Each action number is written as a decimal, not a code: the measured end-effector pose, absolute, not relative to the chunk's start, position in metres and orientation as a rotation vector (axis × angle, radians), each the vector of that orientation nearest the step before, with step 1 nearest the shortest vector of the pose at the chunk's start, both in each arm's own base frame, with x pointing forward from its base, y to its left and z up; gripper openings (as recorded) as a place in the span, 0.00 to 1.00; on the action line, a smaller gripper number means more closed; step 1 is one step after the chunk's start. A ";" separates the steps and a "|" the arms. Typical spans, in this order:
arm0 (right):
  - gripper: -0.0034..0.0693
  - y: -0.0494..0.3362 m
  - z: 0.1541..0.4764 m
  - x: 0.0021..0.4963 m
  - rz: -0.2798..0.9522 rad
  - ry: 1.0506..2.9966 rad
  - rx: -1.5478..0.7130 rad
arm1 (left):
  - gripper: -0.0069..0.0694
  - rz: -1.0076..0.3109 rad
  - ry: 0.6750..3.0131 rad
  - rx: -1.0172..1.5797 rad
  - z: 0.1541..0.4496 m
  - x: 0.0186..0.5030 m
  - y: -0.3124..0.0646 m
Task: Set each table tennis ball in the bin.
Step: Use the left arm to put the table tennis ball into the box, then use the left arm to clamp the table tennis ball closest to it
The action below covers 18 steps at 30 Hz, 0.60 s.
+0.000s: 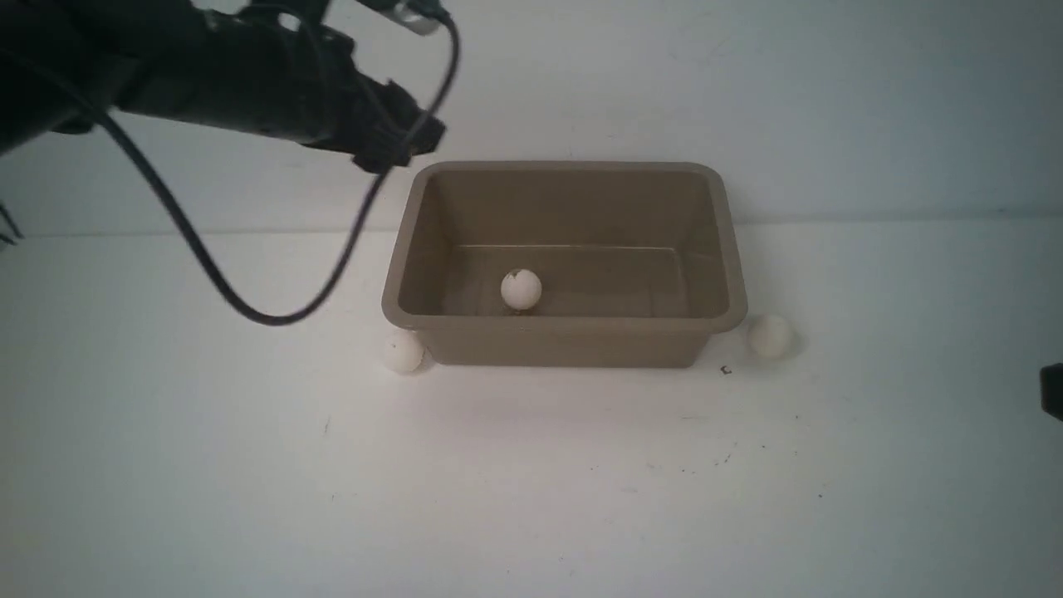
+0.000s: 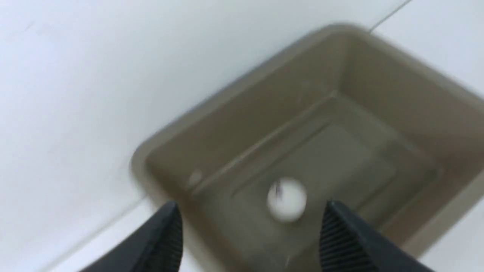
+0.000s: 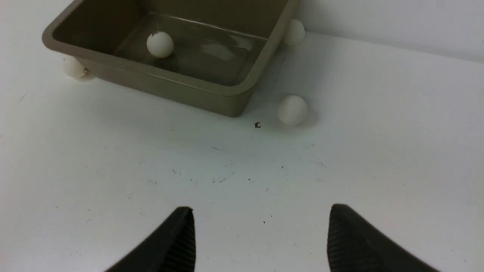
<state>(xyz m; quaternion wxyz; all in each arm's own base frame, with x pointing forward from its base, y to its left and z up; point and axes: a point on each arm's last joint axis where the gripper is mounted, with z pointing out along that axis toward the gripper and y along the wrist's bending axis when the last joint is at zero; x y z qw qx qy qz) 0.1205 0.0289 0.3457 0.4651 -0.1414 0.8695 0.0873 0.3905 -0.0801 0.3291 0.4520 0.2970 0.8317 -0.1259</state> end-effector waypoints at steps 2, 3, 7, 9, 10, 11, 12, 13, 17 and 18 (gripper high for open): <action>0.64 0.029 0.346 0.121 0.214 2.136 -0.347 | 0.65 -0.283 2.123 0.766 0.325 0.388 -0.059; 0.64 0.029 0.346 0.121 0.214 2.136 -0.347 | 0.65 -0.270 2.161 0.795 0.321 0.386 -0.050; 0.64 0.029 0.346 0.121 0.214 2.134 -0.347 | 0.65 -0.239 2.241 0.936 0.307 0.382 -0.023; 0.64 0.029 0.346 0.121 0.216 2.131 -0.345 | 0.65 -0.258 2.252 0.997 0.301 0.382 -0.020; 0.64 0.029 0.346 0.121 0.216 2.128 -0.343 | 0.65 -0.275 2.253 1.050 0.295 0.382 -0.017; 0.64 0.029 0.347 0.121 0.216 2.125 -0.342 | 0.65 -0.284 2.249 1.079 0.292 0.383 -0.016; 0.64 0.029 0.347 0.121 0.215 2.124 -0.345 | 0.65 -0.318 2.254 1.130 0.283 0.384 -0.016; 0.64 0.029 0.347 0.121 0.217 2.123 -0.347 | 0.65 -0.340 2.250 1.162 0.278 0.385 -0.017; 0.64 0.030 0.347 0.121 0.221 2.117 -0.358 | 0.65 -0.429 2.249 1.248 0.254 0.391 -0.018; 0.64 0.030 0.347 0.121 0.221 2.117 -0.358 | 0.65 -0.442 2.248 1.269 0.247 0.393 -0.019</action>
